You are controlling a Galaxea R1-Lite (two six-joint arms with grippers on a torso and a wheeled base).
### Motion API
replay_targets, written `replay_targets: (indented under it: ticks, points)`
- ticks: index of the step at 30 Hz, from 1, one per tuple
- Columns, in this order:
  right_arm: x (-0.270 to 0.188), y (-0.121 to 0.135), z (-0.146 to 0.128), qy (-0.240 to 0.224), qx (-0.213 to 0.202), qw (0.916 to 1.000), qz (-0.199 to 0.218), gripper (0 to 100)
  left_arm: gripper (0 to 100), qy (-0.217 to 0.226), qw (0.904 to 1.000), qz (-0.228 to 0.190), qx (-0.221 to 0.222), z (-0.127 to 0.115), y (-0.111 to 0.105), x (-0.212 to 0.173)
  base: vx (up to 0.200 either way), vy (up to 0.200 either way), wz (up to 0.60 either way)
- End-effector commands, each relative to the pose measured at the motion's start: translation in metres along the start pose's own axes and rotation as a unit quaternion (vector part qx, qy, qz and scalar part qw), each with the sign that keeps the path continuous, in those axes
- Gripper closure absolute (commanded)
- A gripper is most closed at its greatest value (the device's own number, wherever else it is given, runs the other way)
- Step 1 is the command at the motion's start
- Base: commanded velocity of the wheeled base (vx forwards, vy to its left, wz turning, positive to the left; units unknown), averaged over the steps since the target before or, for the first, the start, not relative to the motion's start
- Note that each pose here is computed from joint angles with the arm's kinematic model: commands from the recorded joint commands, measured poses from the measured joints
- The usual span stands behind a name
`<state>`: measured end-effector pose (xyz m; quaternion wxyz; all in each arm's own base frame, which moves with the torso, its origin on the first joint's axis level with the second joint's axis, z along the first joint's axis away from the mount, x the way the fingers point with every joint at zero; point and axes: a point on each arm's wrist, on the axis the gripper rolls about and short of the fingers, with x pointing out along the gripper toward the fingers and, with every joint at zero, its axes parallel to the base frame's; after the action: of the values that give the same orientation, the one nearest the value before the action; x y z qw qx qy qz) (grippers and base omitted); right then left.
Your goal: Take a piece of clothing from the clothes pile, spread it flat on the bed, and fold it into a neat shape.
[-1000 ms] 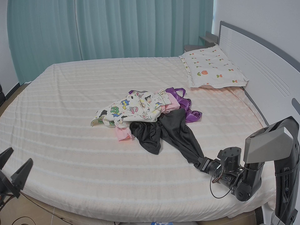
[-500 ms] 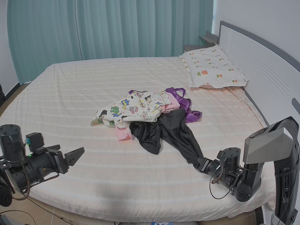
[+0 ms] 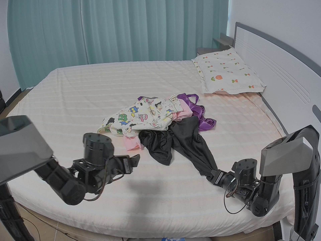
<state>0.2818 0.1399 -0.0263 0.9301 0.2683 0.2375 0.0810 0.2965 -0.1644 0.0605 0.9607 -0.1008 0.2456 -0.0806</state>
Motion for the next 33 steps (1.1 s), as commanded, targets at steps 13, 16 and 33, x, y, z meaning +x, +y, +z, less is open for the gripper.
replay_targets:
  ticks: [13,16,33]
  points:
    - [0.000,0.006,-0.005,0.002,-0.005,0.9999,0.012,100,0,0.011,0.9993,-0.020,-0.031,-0.025,-0.027,0.110,0.000,0.000,0.00]
    - [0.000,0.007,-0.006,0.003,-0.005,0.9999,0.013,100,0,0.007,0.9990,-0.028,-0.033,-0.028,-0.032,0.121,0.000,0.000,0.00]
    - [-0.002,0.018,-0.009,-0.004,-0.007,0.9997,0.022,100,0,0.013,0.9986,-0.045,-0.024,-0.055,-0.066,0.150,0.000,0.000,0.00]
